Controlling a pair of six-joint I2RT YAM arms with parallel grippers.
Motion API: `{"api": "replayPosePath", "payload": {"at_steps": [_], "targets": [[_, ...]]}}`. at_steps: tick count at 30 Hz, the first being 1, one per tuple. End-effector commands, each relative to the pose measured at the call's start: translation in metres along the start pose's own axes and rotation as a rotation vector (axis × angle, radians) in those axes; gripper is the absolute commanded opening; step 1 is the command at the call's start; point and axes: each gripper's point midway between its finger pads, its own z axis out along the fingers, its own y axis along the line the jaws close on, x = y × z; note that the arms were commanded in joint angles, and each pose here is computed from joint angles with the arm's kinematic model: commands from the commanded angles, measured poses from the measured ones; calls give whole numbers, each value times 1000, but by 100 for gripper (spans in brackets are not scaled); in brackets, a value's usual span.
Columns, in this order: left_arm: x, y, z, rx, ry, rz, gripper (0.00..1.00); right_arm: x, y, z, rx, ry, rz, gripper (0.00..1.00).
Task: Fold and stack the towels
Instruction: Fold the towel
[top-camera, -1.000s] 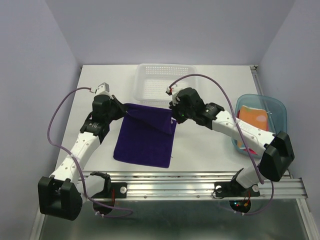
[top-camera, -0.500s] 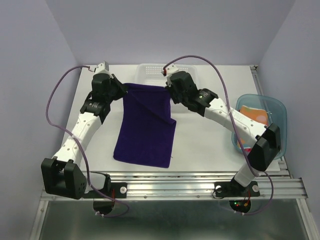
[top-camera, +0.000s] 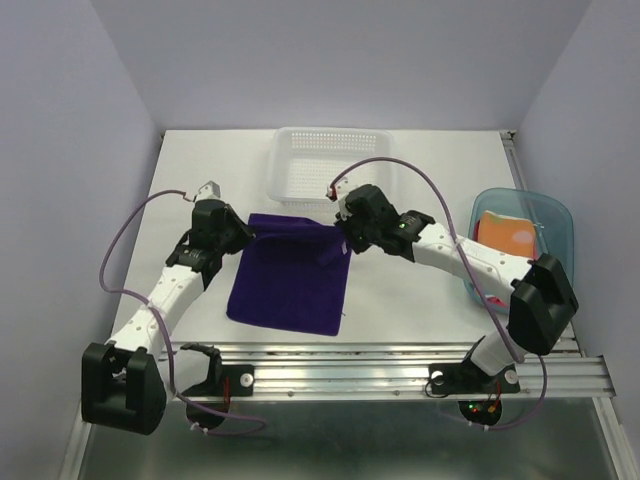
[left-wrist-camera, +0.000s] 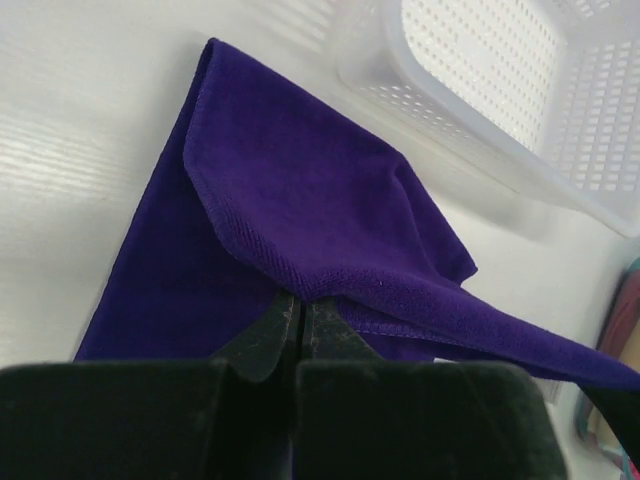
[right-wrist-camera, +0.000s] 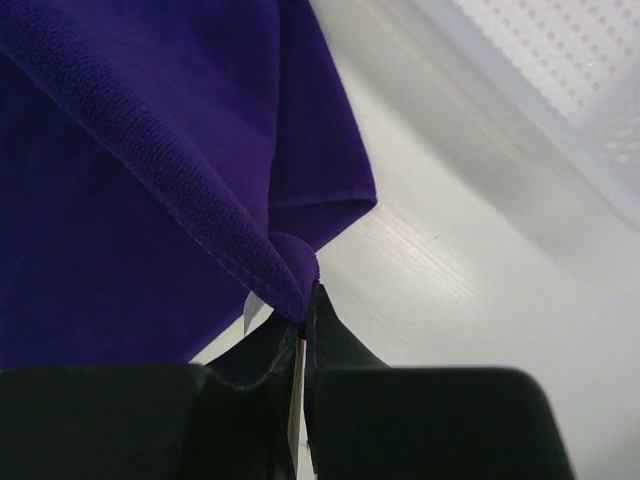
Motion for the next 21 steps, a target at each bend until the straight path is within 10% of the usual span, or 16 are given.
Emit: {"api": "replayPosePath", "payload": {"at_steps": [1, 21], "targets": [[-11, 17, -11, -79, -92, -85, 0, -4, 31, -20, -99, -66, 60, 1], [51, 105, -52, -446, -47, -311, 0, 72, 106, -23, -91, 130, 8, 1]]}}
